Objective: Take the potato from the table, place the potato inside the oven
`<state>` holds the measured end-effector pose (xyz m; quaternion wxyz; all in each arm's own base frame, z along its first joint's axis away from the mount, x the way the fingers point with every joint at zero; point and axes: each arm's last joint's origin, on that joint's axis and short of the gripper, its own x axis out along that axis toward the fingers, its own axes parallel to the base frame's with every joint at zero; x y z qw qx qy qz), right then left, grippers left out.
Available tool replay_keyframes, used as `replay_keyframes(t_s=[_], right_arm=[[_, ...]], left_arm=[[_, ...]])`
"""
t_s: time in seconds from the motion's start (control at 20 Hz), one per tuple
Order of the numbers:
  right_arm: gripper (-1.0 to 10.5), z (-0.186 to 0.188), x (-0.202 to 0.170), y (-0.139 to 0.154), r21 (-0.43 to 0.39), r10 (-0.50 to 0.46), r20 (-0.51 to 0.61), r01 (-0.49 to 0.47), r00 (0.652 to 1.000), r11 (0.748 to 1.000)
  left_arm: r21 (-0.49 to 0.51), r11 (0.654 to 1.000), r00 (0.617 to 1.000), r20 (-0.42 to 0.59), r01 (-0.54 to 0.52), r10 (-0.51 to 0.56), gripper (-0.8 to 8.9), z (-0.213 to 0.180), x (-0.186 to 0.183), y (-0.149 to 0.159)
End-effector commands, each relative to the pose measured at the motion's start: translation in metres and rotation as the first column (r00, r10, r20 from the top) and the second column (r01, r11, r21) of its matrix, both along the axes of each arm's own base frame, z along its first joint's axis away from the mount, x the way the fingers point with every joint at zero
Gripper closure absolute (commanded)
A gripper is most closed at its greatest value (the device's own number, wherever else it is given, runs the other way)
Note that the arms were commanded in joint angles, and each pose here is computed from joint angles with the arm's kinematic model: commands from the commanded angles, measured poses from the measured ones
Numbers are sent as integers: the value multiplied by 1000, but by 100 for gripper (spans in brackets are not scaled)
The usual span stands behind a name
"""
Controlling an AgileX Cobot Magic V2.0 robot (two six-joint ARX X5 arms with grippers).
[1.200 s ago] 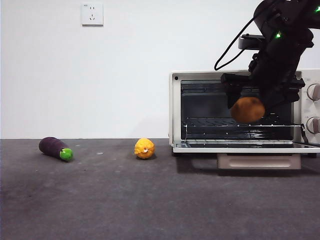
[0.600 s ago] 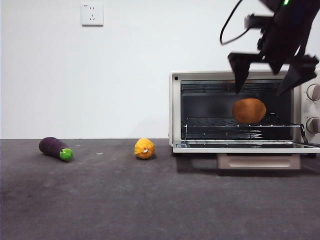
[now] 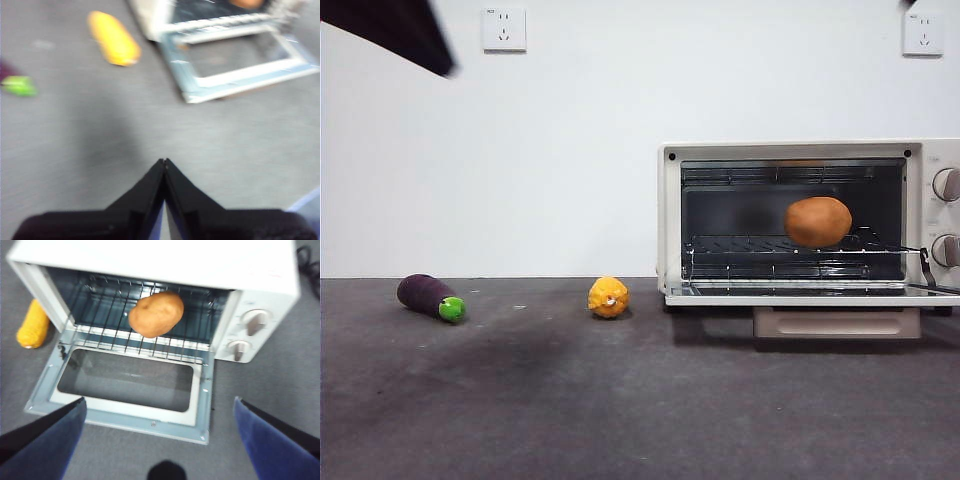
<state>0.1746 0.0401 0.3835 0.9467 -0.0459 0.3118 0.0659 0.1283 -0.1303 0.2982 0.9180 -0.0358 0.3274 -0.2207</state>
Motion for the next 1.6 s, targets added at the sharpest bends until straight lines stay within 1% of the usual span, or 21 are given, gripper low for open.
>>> replay_keyframes(t_s=[0.05, 0.1, 0.15, 0.2, 0.25, 0.4, 0.6, 0.7, 0.85, 1.0, 1.1, 1.15, 1.25, 1.3, 1.35, 1.55, 1.6], right_arm=[[555, 15, -40, -10, 3, 12, 82, -13, 997, 1000], [618, 19, -57, -14, 10, 12, 111, -13, 994, 1000], [711, 22, -74, -18, 18, 11, 145, -13, 989, 1000], [781, 24, -87, -21, 24, 9, 169, -13, 986, 1000], [824, 26, -99, -24, 31, 8, 198, -14, 980, 999], [825, 28, -129, -32, 35, -19, 263, 10, 965, 999], [825, 28, -146, -37, 28, -25, 248, 18, 968, 999], [825, 30, -149, -38, 27, -25, 244, 19, 969, 999], [827, 33, -151, -38, 30, -24, 262, 17, 965, 999], [864, 35, -152, -38, 23, -19, 269, 13, 963, 1000], [889, 36, -152, -39, 2, -5, 274, 5, 962, 1000], [889, 36, -153, -39, -1, -3, 276, 3, 961, 1000], [895, 36, -153, -39, -9, 2, 279, 1, 960, 1000], [946, 36, -153, -39, -14, 6, 279, -2, 960, 1000], [958, 37, -153, -39, -19, 9, 283, -4, 959, 1000], [958, 38, -152, -38, -16, 12, 302, -7, 953, 1000], [958, 38, -152, -38, -16, 12, 302, -7, 953, 1000]], left_arm=[[-60, 996, 997, -52, 62, -65, 820, -8, 19, -13], [-105, 991, 992, -90, 80, -89, 820, -12, 29, -17], [-160, 983, 985, -137, 87, -110, 820, -18, 39, -20], [-205, 974, 976, -173, 93, -129, 820, -23, 48, -22], [-251, 964, 965, -214, 94, -149, 820, -28, 57, -23], [-358, 933, 929, -330, 44, -170, 820, -46, 84, -21], [-459, 887, 869, -458, -50, -188, 819, -70, 113, -16], [-469, 877, 843, -509, -106, -171, 819, -84, 125, -17], [-445, 878, 794, -592, -178, -140, 819, -111, 136, -23], [-438, 875, 765, -630, -207, -135, 819, -127, 142, -28], [-473, 850, 738, -654, -230, -164, 819, -140, 149, -33], [-481, 839, 730, -664, -255, -159, 819, -144, 153, -34], [-482, 829, 716, -682, -285, -151, 819, -149, 159, -38], [-480, 827, 710, -689, -293, -148, 819, -151, 163, -40], [-479, 823, 704, -696, -305, -143, 819, -152, 166, -43], [-488, 812, 697, -702, -319, -147, 818, -149, 185, -57], [-480, 811, 692, -710, -335, -134, 818, -149, 188, -59]])
